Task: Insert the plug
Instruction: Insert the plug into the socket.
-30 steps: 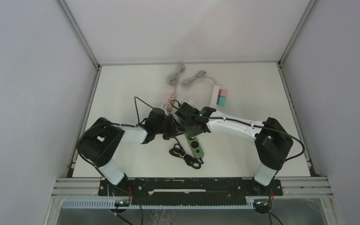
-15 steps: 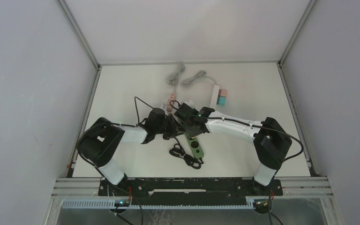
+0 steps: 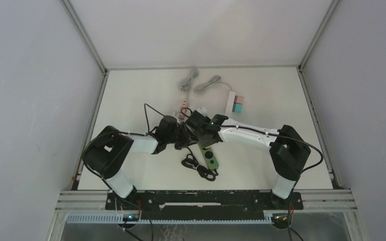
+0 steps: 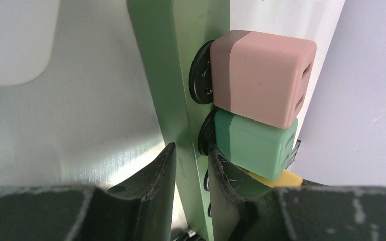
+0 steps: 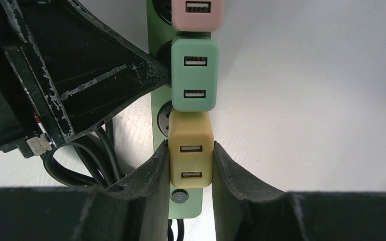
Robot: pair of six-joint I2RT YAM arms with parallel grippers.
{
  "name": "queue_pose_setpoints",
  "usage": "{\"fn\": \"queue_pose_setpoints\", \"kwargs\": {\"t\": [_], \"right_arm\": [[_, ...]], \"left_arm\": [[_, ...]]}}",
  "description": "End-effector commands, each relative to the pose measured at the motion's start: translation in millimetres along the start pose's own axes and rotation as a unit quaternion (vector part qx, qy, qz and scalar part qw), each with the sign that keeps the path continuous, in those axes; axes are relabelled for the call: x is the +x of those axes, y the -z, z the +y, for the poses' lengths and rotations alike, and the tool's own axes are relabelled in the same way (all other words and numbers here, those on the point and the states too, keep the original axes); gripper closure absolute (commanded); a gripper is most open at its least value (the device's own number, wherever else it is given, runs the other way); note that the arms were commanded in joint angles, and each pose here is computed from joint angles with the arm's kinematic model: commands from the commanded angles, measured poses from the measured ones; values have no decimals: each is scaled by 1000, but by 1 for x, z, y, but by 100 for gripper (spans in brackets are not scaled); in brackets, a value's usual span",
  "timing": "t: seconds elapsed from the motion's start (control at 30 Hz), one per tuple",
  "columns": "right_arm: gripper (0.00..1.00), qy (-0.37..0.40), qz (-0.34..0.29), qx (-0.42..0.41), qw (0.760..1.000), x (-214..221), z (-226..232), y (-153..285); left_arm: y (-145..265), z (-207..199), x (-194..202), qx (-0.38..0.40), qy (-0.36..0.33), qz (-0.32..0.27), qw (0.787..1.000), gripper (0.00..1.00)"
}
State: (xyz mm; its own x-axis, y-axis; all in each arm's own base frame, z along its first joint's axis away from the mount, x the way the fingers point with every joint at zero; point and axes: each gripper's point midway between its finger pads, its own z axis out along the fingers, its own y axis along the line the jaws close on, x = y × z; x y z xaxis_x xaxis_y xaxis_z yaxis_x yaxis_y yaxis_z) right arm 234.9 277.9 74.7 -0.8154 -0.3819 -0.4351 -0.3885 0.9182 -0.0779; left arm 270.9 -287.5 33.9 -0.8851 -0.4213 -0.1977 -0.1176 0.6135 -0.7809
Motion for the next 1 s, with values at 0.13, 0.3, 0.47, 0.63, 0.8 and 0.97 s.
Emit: {"fn": "queue_pose_setpoints", "kwargs": {"t": [0.13,0.3,0.47,0.63,0.8,0.97], "right_arm": [[100,25,40,7,999,16,9,-11],[100,27,50,10,998,21,8,-14],[100,14,62,7,998,28,0,-18],[100,4,70,-2,998,34,-4,-22],[100,17,71,-6,997,39,4,-25],[100,28,70,-5,997,41,9,-26]], "left_arm": [[2,-11,-2,18,2,-3,1000,67],[2,-10,-1,17,5,-3,1000,67],[2,-11,-1,20,6,-2,1000,67],[3,-10,0,20,6,-2,1000,67],[2,-10,1,21,8,-1,1000,67],[2,-10,1,20,10,0,1000,67]]}}
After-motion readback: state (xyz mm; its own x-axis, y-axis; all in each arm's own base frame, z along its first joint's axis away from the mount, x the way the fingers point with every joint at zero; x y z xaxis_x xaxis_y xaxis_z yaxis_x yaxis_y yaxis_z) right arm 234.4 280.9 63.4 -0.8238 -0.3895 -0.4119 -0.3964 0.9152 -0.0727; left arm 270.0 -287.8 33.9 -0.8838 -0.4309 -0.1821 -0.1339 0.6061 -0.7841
